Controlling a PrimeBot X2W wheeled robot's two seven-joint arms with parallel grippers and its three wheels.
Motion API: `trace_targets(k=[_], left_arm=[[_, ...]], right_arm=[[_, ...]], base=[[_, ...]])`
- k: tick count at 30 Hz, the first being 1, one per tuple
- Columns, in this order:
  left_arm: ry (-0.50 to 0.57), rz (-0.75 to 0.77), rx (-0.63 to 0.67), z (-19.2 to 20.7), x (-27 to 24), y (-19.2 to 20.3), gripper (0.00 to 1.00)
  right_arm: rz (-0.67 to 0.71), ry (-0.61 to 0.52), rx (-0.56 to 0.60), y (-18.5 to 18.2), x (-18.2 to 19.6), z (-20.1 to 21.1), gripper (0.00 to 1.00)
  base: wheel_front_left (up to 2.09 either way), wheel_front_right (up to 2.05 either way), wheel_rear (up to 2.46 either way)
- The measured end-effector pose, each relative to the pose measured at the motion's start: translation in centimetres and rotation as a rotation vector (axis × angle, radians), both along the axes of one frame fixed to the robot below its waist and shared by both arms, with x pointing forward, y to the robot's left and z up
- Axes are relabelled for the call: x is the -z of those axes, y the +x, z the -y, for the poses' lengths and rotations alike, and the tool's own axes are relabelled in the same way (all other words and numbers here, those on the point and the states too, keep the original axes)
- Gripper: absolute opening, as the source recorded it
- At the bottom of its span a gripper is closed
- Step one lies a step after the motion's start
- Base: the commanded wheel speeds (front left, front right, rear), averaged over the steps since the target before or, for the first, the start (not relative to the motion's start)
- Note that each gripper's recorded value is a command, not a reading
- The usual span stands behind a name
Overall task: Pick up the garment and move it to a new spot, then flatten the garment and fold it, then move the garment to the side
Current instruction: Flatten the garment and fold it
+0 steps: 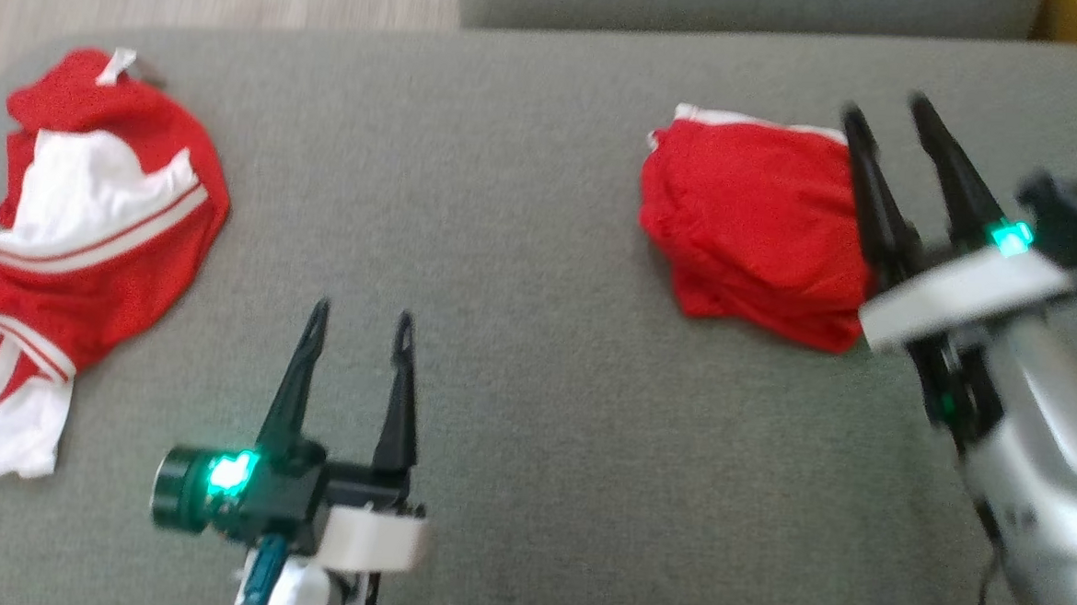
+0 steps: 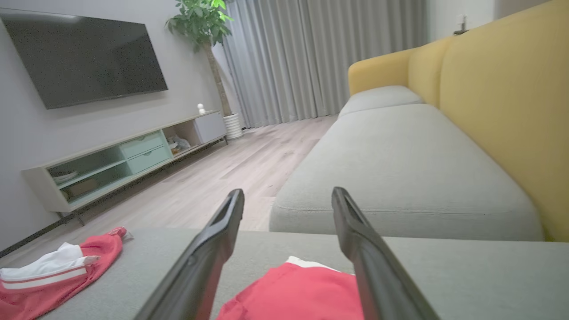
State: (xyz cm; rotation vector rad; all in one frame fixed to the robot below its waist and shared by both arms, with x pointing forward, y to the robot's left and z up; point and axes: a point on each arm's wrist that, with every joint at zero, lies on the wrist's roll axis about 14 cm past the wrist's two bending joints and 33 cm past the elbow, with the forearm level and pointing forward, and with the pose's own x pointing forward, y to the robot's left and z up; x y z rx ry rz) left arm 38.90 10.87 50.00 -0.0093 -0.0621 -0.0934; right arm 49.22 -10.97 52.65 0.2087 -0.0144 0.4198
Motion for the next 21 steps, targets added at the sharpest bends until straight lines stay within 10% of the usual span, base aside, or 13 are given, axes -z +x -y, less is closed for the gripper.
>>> trace_targets(k=[12,21], left_arm=[[-0.008,0.017,-0.029,-1.4,-0.8,-4.8,1.00],[-0.011,0.024,-0.037,-1.9,-0.9,-5.9,1.00]], right_arm=[[0.003,-0.090,0.186,-11.5,2.8,5.1,1.00],[-0.036,-0.086,0.199,-13.5,4.3,4.6,1.00]], base=[[0.00,0.00,0.00],[0.00,0.00,0.00]])
